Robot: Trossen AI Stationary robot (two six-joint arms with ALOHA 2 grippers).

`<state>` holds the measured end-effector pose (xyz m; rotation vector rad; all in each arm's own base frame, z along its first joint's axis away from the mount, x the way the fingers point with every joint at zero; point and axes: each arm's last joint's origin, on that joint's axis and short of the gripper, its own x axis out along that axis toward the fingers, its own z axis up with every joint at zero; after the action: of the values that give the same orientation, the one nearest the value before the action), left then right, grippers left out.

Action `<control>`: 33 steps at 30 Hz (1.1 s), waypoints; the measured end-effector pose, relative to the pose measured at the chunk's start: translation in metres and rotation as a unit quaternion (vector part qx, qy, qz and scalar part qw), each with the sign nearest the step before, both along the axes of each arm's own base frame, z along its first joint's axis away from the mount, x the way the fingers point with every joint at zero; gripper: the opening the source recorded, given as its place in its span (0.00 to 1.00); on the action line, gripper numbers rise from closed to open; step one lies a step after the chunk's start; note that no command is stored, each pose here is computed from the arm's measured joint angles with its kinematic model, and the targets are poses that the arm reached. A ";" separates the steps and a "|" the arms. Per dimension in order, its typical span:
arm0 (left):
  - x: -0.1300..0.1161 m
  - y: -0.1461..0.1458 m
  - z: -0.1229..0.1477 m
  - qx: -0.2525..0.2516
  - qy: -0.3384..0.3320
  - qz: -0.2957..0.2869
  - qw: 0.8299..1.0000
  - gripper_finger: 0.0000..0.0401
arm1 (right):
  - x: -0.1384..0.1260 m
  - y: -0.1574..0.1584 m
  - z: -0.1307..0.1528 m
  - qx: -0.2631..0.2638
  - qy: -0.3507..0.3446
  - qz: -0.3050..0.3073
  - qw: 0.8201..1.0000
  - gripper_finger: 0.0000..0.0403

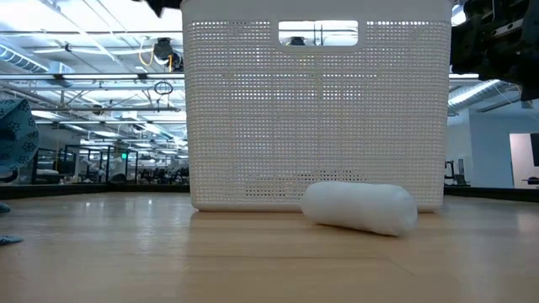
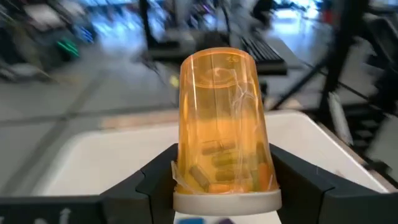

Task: Pick & place medical supplies in basket/bin
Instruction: Put the orange pill bottle into the white bin

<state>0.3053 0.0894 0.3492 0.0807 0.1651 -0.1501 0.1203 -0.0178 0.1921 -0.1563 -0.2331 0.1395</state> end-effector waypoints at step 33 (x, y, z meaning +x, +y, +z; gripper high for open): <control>0.087 -0.018 -0.154 -0.082 0.281 -0.067 0.954 0.50 | 0.000 0.000 -0.001 0.006 0.004 0.005 1.000 0.00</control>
<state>0.3925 0.0718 0.1952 -0.1193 0.7158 -0.3210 0.1204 -0.0176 0.1915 -0.1436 -0.2258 0.1481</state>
